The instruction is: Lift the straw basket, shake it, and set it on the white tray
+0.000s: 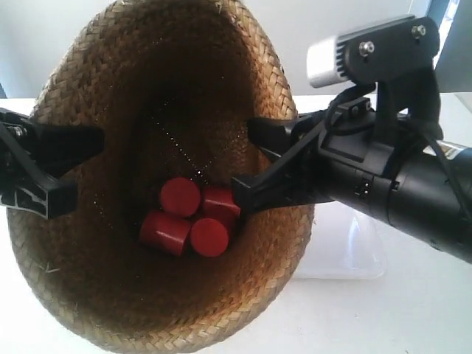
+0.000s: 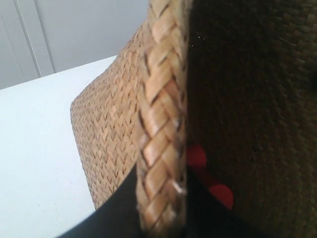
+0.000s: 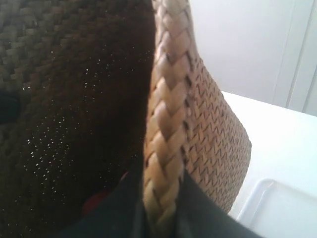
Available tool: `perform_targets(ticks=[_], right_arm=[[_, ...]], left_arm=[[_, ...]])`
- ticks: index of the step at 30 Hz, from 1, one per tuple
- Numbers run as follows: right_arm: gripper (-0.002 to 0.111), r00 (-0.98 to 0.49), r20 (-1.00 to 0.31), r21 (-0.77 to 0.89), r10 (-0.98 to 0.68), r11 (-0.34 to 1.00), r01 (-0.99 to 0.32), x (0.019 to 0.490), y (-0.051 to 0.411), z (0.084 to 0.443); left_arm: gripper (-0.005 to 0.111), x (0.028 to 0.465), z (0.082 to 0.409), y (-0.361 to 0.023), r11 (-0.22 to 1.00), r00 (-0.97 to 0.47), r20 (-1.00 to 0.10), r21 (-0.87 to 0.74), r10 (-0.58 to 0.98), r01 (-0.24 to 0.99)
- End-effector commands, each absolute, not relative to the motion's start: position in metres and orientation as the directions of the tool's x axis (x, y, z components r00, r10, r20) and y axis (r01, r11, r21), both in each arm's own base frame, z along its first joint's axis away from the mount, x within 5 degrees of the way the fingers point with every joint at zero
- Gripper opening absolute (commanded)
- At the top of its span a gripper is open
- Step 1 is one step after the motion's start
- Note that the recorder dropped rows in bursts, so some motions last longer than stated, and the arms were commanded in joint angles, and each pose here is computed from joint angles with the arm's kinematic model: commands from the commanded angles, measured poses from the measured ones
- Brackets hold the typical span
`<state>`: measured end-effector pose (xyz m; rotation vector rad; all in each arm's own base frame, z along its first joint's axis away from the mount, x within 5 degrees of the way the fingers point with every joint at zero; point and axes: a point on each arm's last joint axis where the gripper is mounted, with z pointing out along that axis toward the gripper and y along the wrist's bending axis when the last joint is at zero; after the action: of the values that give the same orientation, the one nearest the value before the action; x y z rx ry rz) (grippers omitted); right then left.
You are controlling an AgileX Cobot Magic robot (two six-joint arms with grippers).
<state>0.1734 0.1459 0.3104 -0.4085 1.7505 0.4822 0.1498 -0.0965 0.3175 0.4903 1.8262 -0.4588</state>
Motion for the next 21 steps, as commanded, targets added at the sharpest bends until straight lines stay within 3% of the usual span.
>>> perform_targets(ticks=[1, 4, 6, 9, 11, 13, 16, 18, 21], right_arm=[[0.000, -0.181, -0.981, 0.044, -0.068, 0.834, -0.550, 0.171, 0.149, 0.313], [0.000, -0.168, -0.984, 0.053, -0.050, 0.829, -0.556, 0.169, 0.148, 0.320], [0.000, -0.162, -0.987, 0.125, 0.022, 0.743, -0.658, 0.149, 0.147, 0.351], [0.000, -0.121, -0.970, 0.228, 0.211, 0.613, -0.757, 0.112, 0.133, 0.406], [0.000, -0.015, -0.973, 0.166, 0.230, 0.655, -0.738, 0.108, 0.124, 0.416], [0.000, 0.024, -0.986, 0.114, 0.164, 0.779, -0.617, 0.132, 0.131, 0.389], [0.000, -0.083, -0.996, 0.020, -0.017, 0.904, -0.427, 0.178, 0.153, 0.319], [0.000, -0.228, -0.974, 0.102, 0.000, 0.893, -0.438, 0.184, 0.165, 0.300], [0.000, -0.235, -0.971, 0.094, -0.046, 0.831, -0.548, 0.175, 0.176, 0.305]], left_arm=[[0.000, 0.147, 0.321, -0.097, 0.822, -0.252, -0.956, -0.023, 0.148, 0.569], [0.000, 0.145, 0.326, -0.096, 0.823, -0.245, -0.961, -0.038, 0.125, 0.566], [0.000, 0.130, 0.349, -0.092, 0.803, -0.224, -0.971, -0.069, 0.081, 0.592], [0.000, 0.094, 0.395, -0.081, 0.741, -0.096, -0.995, -0.048, 0.022, 0.670], [0.000, 0.084, 0.407, -0.076, 0.729, 0.020, -0.999, 0.036, 0.030, 0.684], [0.000, 0.101, 0.386, -0.084, 0.750, 0.058, -0.990, 0.137, 0.132, 0.647], [0.000, 0.143, 0.332, -0.102, 0.793, -0.111, -0.975, 0.090, 0.195, 0.603], [0.000, 0.152, 0.325, -0.106, 0.816, -0.244, -0.964, -0.057, 0.105, 0.576], [0.000, 0.146, 0.334, -0.105, 0.807, -0.213, -0.972, -0.046, 0.100, 0.588]])
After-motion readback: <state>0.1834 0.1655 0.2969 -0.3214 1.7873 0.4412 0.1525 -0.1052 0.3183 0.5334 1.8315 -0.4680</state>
